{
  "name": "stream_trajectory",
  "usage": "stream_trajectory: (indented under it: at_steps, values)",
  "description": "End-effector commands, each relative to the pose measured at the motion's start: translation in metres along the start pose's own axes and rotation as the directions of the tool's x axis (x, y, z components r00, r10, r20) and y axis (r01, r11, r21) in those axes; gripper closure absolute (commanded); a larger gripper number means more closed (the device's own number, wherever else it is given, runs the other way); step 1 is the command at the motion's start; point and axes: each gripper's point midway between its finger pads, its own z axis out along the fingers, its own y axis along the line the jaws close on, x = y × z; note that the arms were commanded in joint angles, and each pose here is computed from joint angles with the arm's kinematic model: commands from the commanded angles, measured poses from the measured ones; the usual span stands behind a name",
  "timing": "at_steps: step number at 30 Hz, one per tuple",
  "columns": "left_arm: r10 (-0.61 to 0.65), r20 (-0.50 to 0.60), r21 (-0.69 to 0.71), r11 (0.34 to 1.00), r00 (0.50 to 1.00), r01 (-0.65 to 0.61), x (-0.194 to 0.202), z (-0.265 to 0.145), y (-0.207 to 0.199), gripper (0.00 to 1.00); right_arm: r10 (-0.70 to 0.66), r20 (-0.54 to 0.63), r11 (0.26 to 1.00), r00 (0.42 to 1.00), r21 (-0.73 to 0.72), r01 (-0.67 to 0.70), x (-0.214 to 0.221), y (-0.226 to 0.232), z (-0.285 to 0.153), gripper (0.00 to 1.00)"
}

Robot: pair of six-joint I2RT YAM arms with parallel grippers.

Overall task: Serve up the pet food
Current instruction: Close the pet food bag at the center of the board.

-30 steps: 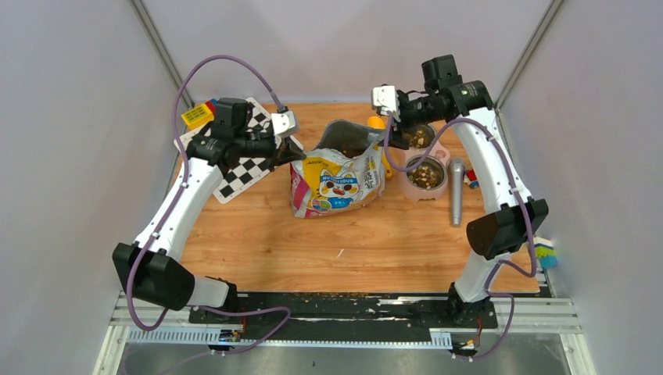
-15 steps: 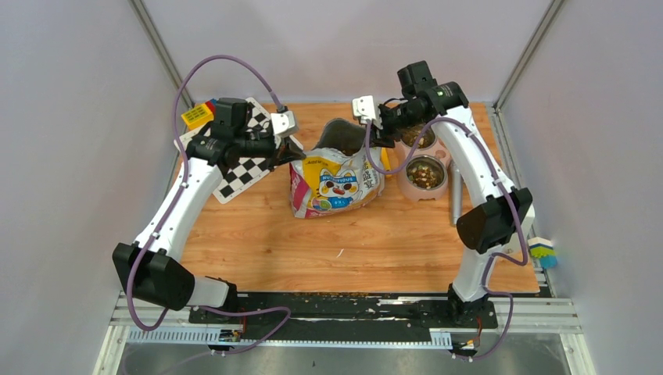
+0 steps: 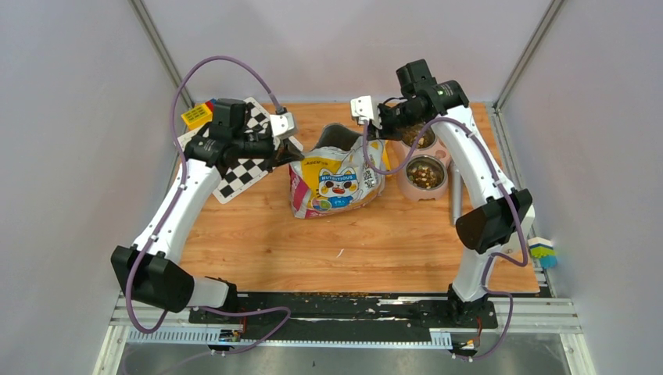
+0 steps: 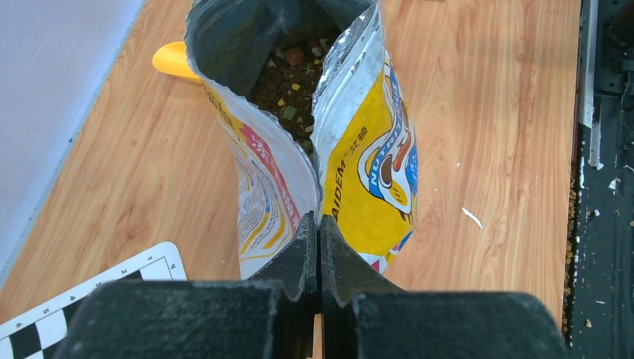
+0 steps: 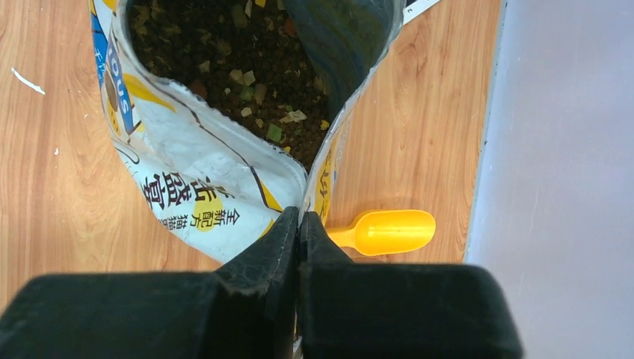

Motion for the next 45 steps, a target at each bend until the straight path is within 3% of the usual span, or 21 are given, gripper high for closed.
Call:
stream_trajectory:
  at_steps: [1, 15, 26, 34, 39, 41, 43, 45]
  values:
    - [0.156, 0.106, -0.08, 0.986, 0.982, -0.148, -0.058, -0.037, -0.002, 1.0, -0.104, -0.042, 0.985, 0.994, 0.136, 0.109, -0.012, -0.02, -0.05, 1.0]
    - [0.191, 0.073, -0.253, 0.953, 0.979, -0.167, -0.073, -0.08, 0.026, 1.0, -0.106, 0.015, 0.962, 0.994, 0.253, 0.099, -0.004, -0.03, -0.108, 1.0]
    - [0.194, 0.053, -0.17, 0.968, 0.98, -0.183, -0.048, -0.069, 0.014, 1.0, -0.072, 0.033, 0.976, 0.997, 0.209, 0.063, 0.02, -0.015, -0.093, 1.0]
    - [0.192, 0.005, -0.227, 0.956, 0.981, -0.186, -0.026, -0.078, 0.032, 1.0, -0.038, 0.044, 0.976, 0.998, 0.214, 0.027, 0.044, -0.019, -0.103, 1.0]
    - [0.185, 0.032, -0.204, 0.963, 0.982, -0.174, -0.024, -0.074, 0.03, 1.0, -0.077, 0.109, 0.98, 0.991, 0.19, 0.055, 0.03, -0.006, -0.095, 1.0]
    - [0.184, 0.044, -0.194, 0.966, 0.982, -0.172, -0.025, -0.073, 0.028, 1.0, -0.094, 0.115, 0.981, 0.989, 0.18, 0.073, 0.024, -0.001, -0.092, 0.87]
    - [0.179, 0.048, -0.19, 0.967, 0.983, -0.167, -0.025, -0.072, 0.028, 1.0, -0.102, 0.11, 0.982, 0.989, 0.171, 0.082, 0.021, 0.004, -0.088, 0.62]
    - [0.177, 0.048, -0.189, 0.968, 0.983, -0.165, -0.024, -0.071, 0.028, 1.0, -0.1, 0.097, 0.984, 0.99, 0.16, 0.083, 0.022, 0.007, -0.085, 0.5]
